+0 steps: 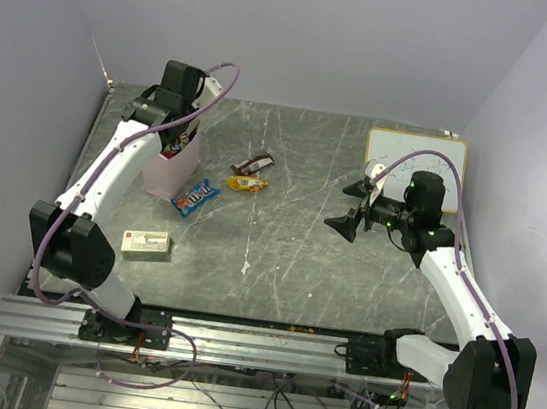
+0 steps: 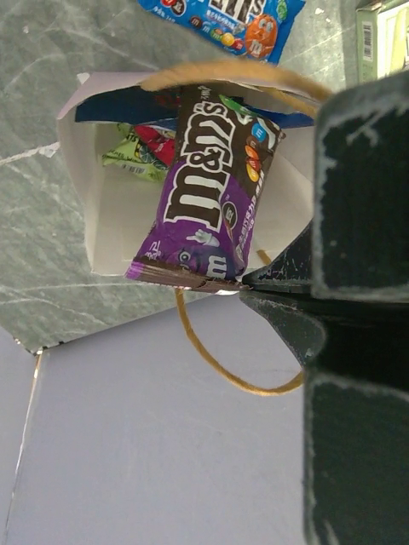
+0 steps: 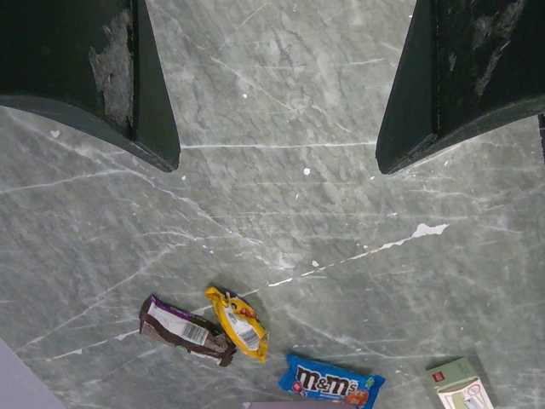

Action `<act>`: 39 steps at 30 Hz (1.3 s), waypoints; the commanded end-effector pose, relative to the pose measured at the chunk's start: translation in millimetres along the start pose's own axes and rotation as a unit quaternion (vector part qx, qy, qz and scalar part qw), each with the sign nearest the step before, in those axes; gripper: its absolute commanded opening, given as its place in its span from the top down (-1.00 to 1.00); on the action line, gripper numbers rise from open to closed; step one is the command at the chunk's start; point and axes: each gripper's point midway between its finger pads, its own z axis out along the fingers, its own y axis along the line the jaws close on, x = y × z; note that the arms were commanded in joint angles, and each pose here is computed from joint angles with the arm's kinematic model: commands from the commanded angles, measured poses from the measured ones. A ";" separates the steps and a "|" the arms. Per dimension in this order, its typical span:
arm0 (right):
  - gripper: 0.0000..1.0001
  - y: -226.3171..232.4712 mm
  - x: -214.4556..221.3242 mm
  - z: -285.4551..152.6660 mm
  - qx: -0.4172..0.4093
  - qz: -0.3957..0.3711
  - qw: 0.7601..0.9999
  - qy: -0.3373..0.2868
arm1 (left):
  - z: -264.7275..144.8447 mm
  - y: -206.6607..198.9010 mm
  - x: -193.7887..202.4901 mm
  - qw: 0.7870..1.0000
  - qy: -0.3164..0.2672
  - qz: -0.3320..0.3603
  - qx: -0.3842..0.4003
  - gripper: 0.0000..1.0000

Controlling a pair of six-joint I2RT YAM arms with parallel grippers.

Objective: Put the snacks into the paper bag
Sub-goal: Place the snack in the paper bag.

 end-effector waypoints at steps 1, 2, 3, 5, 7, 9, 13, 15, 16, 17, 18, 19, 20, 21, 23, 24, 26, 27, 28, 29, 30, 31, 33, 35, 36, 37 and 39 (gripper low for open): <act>-1.00 0.5 -1.8 -2.0 -0.001 -0.010 1.000 -0.007 | -13.2 -2.1 3.3 1.000 -0.017 -0.018 0.012 0.86; -1.00 0.3 -1.4 -1.9 -0.001 -0.009 1.000 -0.006 | -13.8 -2.8 5.3 1.000 -0.016 -0.019 0.013 0.86; -1.00 0.3 -1.9 -1.9 -0.001 -0.010 1.000 -0.007 | -14.6 -2.5 5.9 1.000 -0.017 -0.019 0.012 0.86; -1.00 0.2 -1.2 -1.7 -0.002 -0.009 1.000 -0.006 | -16.6 0.4 6.8 1.000 -0.018 -0.021 0.006 0.86; -1.00 0.6 -1.1 -1.5 -0.002 -0.009 1.000 -0.006 | -17.3 2.9 6.7 1.000 -0.017 -0.021 0.000 0.86; -1.00 0.8 -1.4 -1.8 -0.002 -0.009 1.000 -0.007 | -17.6 6.0 6.3 1.000 -0.016 -0.020 -0.007 0.86; -1.00 0.7 -2.1 -2.3 -0.001 -0.011 1.000 -0.007 | -19.2 11.4 6.0 1.000 -0.014 -0.017 -0.017 0.86; -1.00 0.7 -2.2 -2.4 0.000 -0.012 1.000 -0.007 | -20.3 13.1 7.0 1.000 -0.012 -0.015 -0.021 0.87; -1.00 0.9 -2.2 -2.3 -0.001 -0.012 1.000 -0.007 | -21.8 14.4 7.7 1.000 -0.012 -0.015 -0.023 0.86; -1.00 0.2 -2.5 -2.7 0.001 -0.012 1.000 -0.008 | -22.7 15.2 9.0 1.000 -0.011 -0.014 -0.026 0.86; -1.00 0.8 -2.8 -2.5 -0.001 -0.012 1.000 -0.008 | -24.0 17.0 9.6 0.999 -0.011 -0.013 -0.029 0.86; -1.00 0.6 -1.9 -2.2 -0.001 -0.011 1.000 -0.007 | -24.7 17.8 11.0 0.999 -0.010 -0.012 -0.033 0.86; -1.00 0.9 -1.7 -2.2 -0.001 -0.010 1.000 -0.007 | -25.4 18.7 12.3 0.999 -0.009 -0.010 -0.036 0.86; -1.00 0.9 -2.0 -2.0 -0.002 -0.011 1.000 -0.007 | -26.5 20.1 13.4 0.999 -0.008 -0.009 -0.040 0.86; -1.00 0.9 -1.9 -2.0 -0.002 -0.010 1.000 -0.007 | -27.3 21.3 15.0 0.999 -0.007 -0.008 -0.044 0.86; -1.00 1.0 -1.4 -1.9 -0.002 -0.010 1.000 -0.007 | -27.4 21.4 15.6 0.999 -0.006 -0.007 -0.045 0.86; -1.00 0.8 -1.9 -2.0 -0.002 -0.011 1.000 -0.007 | -27.7 22.1 16.4 0.999 -0.005 -0.006 -0.047 0.86; -1.00 0.9 -2.1 -2.0 -0.002 -0.011 1.000 -0.007 | -27.2 21.5 16.6 0.999 -0.004 -0.005 -0.046 0.86; -1.00 0.4 -2.2 -2.2 -0.001 -0.011 1.000 -0.007 | -27.0 21.4 16.9 0.999 -0.003 -0.005 -0.046 0.86; -1.00 0.6 -1.6 -2.0 -0.001 -0.010 1.000 -0.007 | -26.7 20.8 17.4 0.999 -0.003 -0.005 -0.045 0.86; -1.00 0.3 -1.6 -2.0 -0.001 -0.010 1.000 -0.007 | -26.7 20.2 17.7 0.999 -0.002 -0.005 -0.044 0.86; -1.00 -0.1 -1.2 -2.0 0.000 -0.010 1.000 -0.007 | -26.8 19.2 18.1 0.999 -0.002 -0.006 -0.042 0.86; -1.00 0.4 -0.8 -1.7 -0.001 -0.010 1.000 -0.006 | -26.1 14.5 19.6 0.999 -0.002 -0.007 -0.033 0.86; -1.00 0.6 -0.9 -1.7 -0.002 -0.010 1.000 -0.006 | -25.5 9.4 22.8 1.000 0.000 -0.007 -0.024 0.86; -1.00 0.4 -1.0 -1.7 -0.001 -0.010 1.000 -0.006 | -25.3 6.7 25.0 1.000 0.002 -0.006 -0.020 0.86; -1.00 0.4 -0.7 -1.7 -0.001 -0.010 1.000 -0.006 | -24.6 3.9 27.6 1.000 0.004 -0.005 -0.016 0.86; -1.00 0.1 -1.2 -1.9 -0.001 -0.010 1.000 -0.006 | -23.4 -1.0 32.1 1.000 0.007 -0.004 -0.010 0.86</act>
